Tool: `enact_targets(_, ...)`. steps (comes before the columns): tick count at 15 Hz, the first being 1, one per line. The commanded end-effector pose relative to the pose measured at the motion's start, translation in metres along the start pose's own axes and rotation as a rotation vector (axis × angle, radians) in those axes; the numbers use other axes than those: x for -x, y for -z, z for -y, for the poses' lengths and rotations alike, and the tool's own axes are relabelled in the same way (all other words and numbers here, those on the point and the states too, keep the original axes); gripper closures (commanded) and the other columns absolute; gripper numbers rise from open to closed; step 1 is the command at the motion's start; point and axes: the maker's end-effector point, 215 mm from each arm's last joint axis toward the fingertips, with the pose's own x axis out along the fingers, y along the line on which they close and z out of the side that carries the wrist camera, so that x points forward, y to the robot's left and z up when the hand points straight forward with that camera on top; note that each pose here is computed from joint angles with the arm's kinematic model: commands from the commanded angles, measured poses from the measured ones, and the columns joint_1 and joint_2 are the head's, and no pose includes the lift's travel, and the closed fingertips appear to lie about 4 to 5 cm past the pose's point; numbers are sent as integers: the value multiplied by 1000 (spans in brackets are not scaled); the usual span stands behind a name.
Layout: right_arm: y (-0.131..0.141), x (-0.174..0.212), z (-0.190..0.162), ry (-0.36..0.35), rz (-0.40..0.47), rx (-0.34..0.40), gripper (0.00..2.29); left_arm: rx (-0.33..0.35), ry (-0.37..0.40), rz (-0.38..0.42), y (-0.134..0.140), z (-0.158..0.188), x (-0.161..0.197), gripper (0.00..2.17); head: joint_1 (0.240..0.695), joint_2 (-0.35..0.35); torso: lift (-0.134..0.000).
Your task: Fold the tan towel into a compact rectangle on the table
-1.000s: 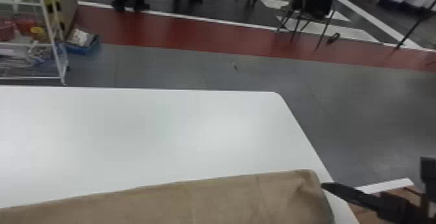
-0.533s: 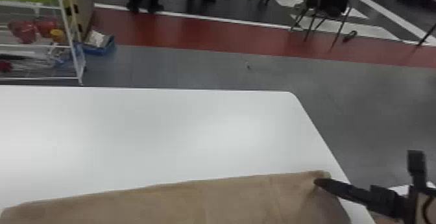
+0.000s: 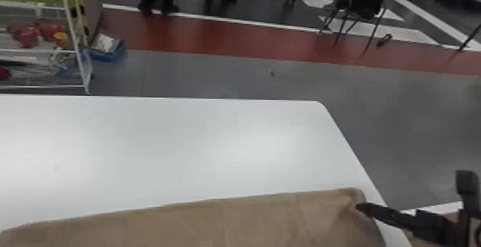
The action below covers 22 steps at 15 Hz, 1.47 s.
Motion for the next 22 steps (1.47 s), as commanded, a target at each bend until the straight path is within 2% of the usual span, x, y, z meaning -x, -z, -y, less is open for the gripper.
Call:
enact_targets(1, 3, 1, 10, 26, -4, 4, 545, 0, 1, -2, 1, -1, -1, 63, 695, -316, -123)
enact_targets(4, -6, 18, 11, 4, 36, -11, 545, -2, -1, 1, -1, -2, 1, 63, 695, -329, -123)
enact_targets(7, 4, 35, 27, 43, 19, -11, 545, -4, -5, -3, 1, -6, 2, 63, 695, -344, -123)
enact_targets(10, 4, 37, 39, 67, 19, -6, 545, -6, -3, 4, -2, -6, 0, 63, 695, -350, -123)
enact_targets(14, 3, 23, 54, 96, -4, -1, 545, 1, -4, 1, 0, -8, 0, 63, 695, -350, -123)
enact_targets(22, 2, 5, 42, 65, -18, 13, 552, 2, -6, 0, 0, -9, 0, 66, 695, -350, -123)
